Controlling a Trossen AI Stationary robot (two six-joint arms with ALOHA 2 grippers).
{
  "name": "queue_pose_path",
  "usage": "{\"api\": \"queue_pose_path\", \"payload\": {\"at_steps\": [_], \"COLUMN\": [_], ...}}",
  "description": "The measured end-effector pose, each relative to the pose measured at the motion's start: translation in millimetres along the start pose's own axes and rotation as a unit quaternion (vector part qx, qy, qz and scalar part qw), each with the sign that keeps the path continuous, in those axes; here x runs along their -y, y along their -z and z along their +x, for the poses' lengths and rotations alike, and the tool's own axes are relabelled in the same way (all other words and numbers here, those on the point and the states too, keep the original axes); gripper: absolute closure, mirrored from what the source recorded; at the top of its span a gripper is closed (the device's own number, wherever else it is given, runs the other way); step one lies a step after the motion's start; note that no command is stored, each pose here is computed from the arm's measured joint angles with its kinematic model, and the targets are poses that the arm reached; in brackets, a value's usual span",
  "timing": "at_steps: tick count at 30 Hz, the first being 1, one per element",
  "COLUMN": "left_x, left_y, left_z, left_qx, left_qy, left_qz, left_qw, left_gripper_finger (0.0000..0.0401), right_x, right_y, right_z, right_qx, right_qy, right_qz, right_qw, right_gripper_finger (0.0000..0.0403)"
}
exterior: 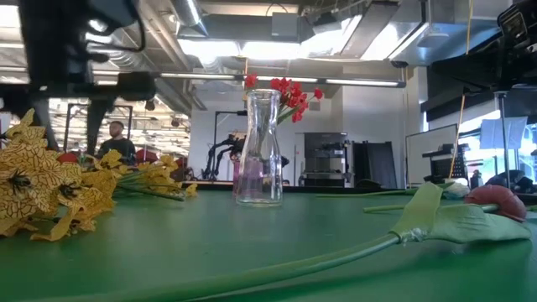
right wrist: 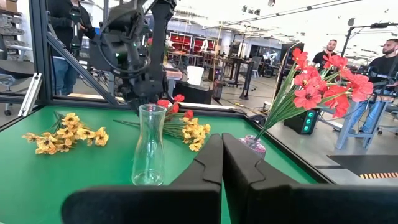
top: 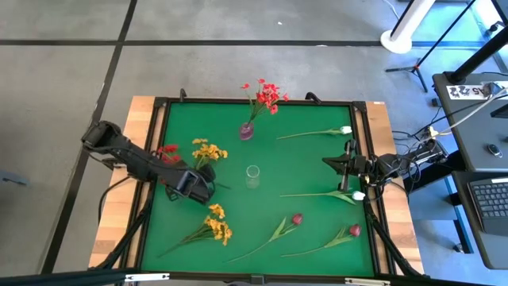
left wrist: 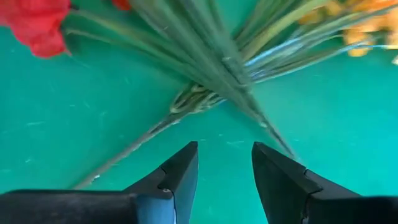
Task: Sort flowers into vase by color
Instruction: Put the red flowers into the violet vase
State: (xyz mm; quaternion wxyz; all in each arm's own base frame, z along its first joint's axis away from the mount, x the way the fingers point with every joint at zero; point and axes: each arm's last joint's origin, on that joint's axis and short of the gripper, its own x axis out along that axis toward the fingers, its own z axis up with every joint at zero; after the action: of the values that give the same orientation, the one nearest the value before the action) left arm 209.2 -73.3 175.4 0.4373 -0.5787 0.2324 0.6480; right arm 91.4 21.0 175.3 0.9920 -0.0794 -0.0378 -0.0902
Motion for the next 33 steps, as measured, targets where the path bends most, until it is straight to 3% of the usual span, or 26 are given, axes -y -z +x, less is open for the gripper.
{"api": "queue_pose_path", "payload": {"at_steps": [4,10,18,27,33], "left_x": [-3,5,-2,1,2], "left_y": [-6,-18,-26,-38,-45], "left_z": [12,6,5,8,26], "left_qx": [-0.024,-0.01,-0.008,0.022,0.018], "left_qy": [0.013,0.059,-0.015,-0.038,-0.039], "left_qz": [-0.03,-0.06,-0.052,-0.068,-0.077], "left_qw": [0.999,0.996,0.999,0.997,0.996], "left_gripper_finger": [0.0274,0.0277,0.0277,0.0277,0.0277], "right_x": [0,0,0,0,0], "right_y": [0,0,0,0,0], "right_z": [0,0,0,0,0], "right_qx": [0.0,0.0,0.0,0.0,0.0], "right_qy": [0.0,0.0,0.0,0.0,0.0], "right_qz": [0.0,0.0,0.0,0.0,0.0], "right_qw": [1.0,1.0,1.0,1.0,1.0], "right_gripper_finger": [0.0402,0.0402,0.0402,0.0402,0.0402]}}
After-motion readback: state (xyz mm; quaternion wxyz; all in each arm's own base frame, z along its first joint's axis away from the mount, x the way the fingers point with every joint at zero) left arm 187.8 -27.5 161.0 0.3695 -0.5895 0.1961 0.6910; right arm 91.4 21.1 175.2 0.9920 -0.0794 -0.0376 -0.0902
